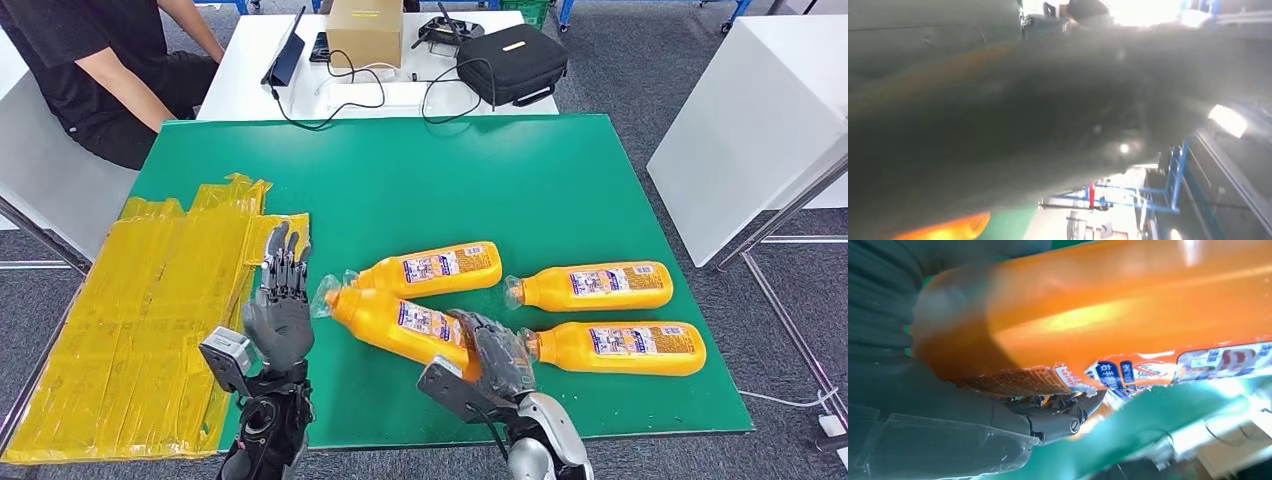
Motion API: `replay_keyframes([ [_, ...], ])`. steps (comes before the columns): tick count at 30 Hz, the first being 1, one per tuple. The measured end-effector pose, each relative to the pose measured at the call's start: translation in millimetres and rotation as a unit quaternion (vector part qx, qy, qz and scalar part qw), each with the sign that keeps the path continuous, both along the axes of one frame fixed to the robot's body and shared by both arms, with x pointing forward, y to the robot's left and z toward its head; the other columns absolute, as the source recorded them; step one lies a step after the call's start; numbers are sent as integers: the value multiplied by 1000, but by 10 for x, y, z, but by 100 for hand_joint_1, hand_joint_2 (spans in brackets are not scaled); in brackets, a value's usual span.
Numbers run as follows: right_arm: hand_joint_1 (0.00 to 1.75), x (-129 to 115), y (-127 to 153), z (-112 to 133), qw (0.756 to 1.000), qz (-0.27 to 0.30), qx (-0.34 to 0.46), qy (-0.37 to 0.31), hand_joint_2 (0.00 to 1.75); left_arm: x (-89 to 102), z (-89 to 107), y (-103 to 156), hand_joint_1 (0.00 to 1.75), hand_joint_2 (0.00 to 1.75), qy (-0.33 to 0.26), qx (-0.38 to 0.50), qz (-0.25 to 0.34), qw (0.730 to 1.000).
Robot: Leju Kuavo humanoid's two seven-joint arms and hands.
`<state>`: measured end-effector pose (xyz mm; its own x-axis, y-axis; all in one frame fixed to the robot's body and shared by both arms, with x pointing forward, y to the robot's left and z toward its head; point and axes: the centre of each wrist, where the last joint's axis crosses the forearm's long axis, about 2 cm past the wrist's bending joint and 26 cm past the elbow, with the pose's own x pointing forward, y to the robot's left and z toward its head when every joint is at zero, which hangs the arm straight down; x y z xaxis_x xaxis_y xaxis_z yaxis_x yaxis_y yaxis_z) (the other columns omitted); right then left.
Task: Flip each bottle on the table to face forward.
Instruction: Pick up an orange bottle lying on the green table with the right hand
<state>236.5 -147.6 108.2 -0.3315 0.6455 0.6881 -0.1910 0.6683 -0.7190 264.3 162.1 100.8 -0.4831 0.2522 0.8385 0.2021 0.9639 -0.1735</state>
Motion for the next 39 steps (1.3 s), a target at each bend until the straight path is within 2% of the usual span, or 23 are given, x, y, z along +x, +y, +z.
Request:
replay_keyframes([
  [7, 175, 25, -1, 77, 1000, -4, 9, -15, 175, -1, -30, 41, 0, 0, 7, -2, 9, 1000],
  [11, 175, 30, -1, 86, 1000, -2, 15, -18, 175, -1, -32, 46, 0, 175, 8, -3, 13, 1000],
  [18, 175, 63, -42, 98, 998, 0, 44, -39, 175, -44, -60, 41, 0, 175, 14, -12, 15, 1000],
  [26, 175, 142, -96, 155, 990, -28, 97, -94, 175, -142, -129, 1, 0, 175, 20, -71, -49, 996],
  [31, 175, 210, -149, 206, 984, -32, 135, -111, 175, -178, -162, -45, 0, 175, 26, -95, -69, 993],
  [39, 175, 319, -146, 315, 981, -29, 142, -128, 175, -194, -204, -73, 0, 175, 32, -112, -86, 989],
])
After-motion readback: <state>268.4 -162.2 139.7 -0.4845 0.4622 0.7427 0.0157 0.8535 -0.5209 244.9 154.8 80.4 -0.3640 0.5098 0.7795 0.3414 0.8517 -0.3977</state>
